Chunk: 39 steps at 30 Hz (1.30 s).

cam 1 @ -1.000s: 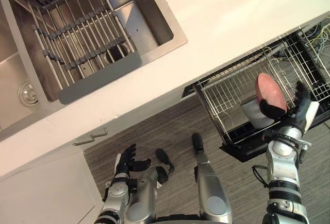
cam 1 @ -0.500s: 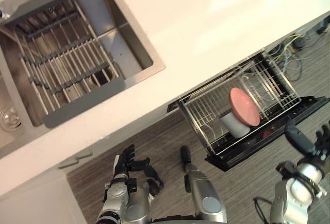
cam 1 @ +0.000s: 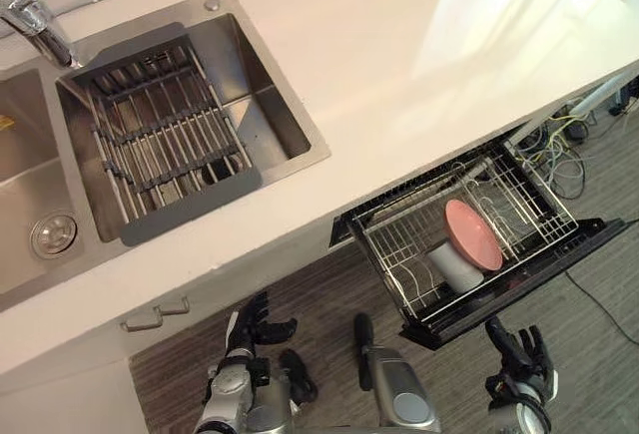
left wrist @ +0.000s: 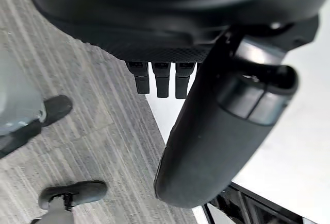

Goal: Walk over to the sink, pick up the cup, carry it to the dishwasher, place the cup inside the dishwasher, then close the dishwasher door

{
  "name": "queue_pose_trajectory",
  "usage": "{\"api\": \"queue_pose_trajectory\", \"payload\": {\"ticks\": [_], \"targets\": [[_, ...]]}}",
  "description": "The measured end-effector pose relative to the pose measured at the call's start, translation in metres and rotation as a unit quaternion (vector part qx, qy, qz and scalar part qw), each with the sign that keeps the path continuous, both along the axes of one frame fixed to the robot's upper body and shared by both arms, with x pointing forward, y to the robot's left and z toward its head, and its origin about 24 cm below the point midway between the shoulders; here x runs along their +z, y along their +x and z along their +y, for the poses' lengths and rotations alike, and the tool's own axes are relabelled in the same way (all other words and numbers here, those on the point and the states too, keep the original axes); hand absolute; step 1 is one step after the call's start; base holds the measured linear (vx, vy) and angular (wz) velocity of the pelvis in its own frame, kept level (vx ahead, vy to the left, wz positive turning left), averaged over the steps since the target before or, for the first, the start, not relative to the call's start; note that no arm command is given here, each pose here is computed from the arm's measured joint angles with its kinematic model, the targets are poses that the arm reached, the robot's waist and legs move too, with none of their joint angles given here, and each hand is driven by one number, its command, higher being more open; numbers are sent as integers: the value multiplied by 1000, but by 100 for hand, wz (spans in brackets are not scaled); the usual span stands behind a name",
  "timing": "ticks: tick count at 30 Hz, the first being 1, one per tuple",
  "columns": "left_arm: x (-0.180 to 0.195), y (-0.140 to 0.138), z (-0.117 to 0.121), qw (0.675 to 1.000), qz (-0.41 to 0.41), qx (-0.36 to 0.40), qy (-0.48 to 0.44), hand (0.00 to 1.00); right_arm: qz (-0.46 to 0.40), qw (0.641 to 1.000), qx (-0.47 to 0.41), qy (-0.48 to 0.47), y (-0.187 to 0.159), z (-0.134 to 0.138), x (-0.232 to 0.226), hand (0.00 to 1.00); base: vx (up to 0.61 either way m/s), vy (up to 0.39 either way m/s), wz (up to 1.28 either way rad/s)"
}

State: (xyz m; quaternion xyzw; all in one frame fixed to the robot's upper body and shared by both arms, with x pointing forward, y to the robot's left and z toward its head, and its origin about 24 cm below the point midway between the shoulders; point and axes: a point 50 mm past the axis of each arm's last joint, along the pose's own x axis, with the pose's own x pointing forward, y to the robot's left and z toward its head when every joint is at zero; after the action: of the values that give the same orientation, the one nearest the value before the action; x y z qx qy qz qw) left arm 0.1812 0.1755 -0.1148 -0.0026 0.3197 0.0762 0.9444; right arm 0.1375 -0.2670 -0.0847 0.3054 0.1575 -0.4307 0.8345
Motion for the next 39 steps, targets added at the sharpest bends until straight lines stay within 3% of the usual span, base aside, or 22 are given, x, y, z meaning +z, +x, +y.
{"api": "queue_pose_trajectory", "payload": {"ticks": [4,11,16,22,28,32,39], "targets": [[0,0,4,1000,0,-7,9,90,-49,999,8,22,28,6,8,90,-54,14,33],[1,-1,12,1000,2,-8,21,90,-179,975,127,-22,137,27,78,90,-71,2,38],[-3,-7,20,999,15,-4,30,90,-213,959,173,-72,174,25,118,90,-62,-22,49],[-10,-17,19,999,37,-7,25,90,-136,958,211,-137,166,12,103,90,-39,-7,31],[-13,-25,22,998,52,-7,27,90,-18,943,263,-203,137,3,69,90,8,-10,32],[-15,-34,33,997,64,-11,43,90,33,913,337,-226,108,15,43,90,69,-12,28],[-12,-37,51,996,64,-2,61,90,118,886,387,-229,67,29,7,90,72,11,25]]}}
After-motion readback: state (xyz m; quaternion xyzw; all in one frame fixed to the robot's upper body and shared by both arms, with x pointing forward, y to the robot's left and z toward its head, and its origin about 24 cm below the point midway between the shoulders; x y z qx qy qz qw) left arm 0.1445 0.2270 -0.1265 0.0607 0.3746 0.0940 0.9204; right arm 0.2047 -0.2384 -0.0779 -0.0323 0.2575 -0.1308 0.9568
